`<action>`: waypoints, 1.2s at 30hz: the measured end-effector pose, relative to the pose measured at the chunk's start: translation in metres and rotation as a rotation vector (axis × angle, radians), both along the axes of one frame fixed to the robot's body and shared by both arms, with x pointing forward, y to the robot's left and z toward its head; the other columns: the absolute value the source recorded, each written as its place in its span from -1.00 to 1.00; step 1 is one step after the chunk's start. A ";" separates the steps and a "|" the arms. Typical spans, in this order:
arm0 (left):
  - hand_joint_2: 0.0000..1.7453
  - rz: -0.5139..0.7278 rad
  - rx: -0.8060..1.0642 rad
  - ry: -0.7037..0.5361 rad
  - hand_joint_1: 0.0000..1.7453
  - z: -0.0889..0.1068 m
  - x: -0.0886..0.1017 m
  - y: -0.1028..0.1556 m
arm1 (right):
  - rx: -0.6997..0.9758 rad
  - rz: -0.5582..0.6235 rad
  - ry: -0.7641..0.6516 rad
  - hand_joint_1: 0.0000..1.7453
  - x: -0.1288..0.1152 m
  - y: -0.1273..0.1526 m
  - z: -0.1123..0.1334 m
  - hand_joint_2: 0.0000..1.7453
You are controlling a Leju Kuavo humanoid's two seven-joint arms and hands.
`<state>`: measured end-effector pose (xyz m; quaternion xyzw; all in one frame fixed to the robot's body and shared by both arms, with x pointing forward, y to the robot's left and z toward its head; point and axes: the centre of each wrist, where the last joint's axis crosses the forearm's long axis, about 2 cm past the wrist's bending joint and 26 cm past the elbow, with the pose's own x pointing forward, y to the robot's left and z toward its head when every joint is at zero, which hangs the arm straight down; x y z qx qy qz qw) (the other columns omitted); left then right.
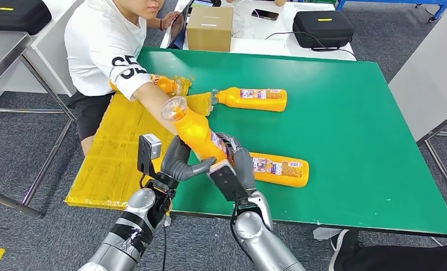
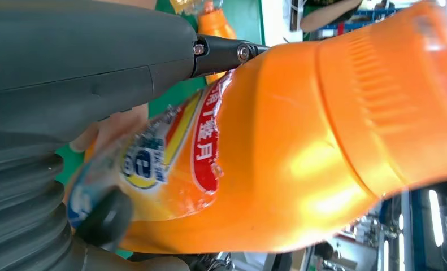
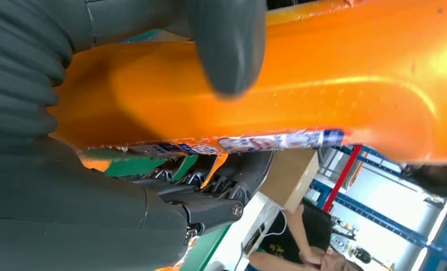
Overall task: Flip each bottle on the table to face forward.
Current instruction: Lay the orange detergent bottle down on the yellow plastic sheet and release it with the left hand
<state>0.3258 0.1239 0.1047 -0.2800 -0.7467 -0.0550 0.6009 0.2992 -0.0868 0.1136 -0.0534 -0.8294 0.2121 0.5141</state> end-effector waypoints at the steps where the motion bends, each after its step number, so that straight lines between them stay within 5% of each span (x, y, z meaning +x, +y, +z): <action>1: 1.00 0.012 0.009 -0.008 -1.00 0.001 -0.001 -0.001 | -0.017 0.023 0.003 1.00 0.000 0.006 0.001 1.00; 8: 1.00 0.052 0.040 -0.011 -1.00 0.001 0.000 0.000 | -0.051 0.064 0.020 1.00 0.001 0.018 0.004 1.00; 9: 1.00 0.055 0.044 -0.010 -0.88 0.001 0.000 0.000 | -0.054 0.067 0.021 1.00 0.001 0.018 0.003 1.00; 13: 1.00 0.063 0.055 0.001 1.00 -0.001 0.001 0.002 | -0.065 0.077 0.027 1.00 0.002 0.019 0.003 1.00; 17: 1.00 0.072 0.048 0.016 1.00 -0.003 0.003 0.004 | -0.074 0.084 0.033 -0.99 0.004 0.020 0.004 1.00; 36: 1.00 0.172 -0.081 0.092 1.00 -0.009 0.010 0.034 | 0.011 0.033 0.023 -1.00 0.002 0.018 0.003 1.00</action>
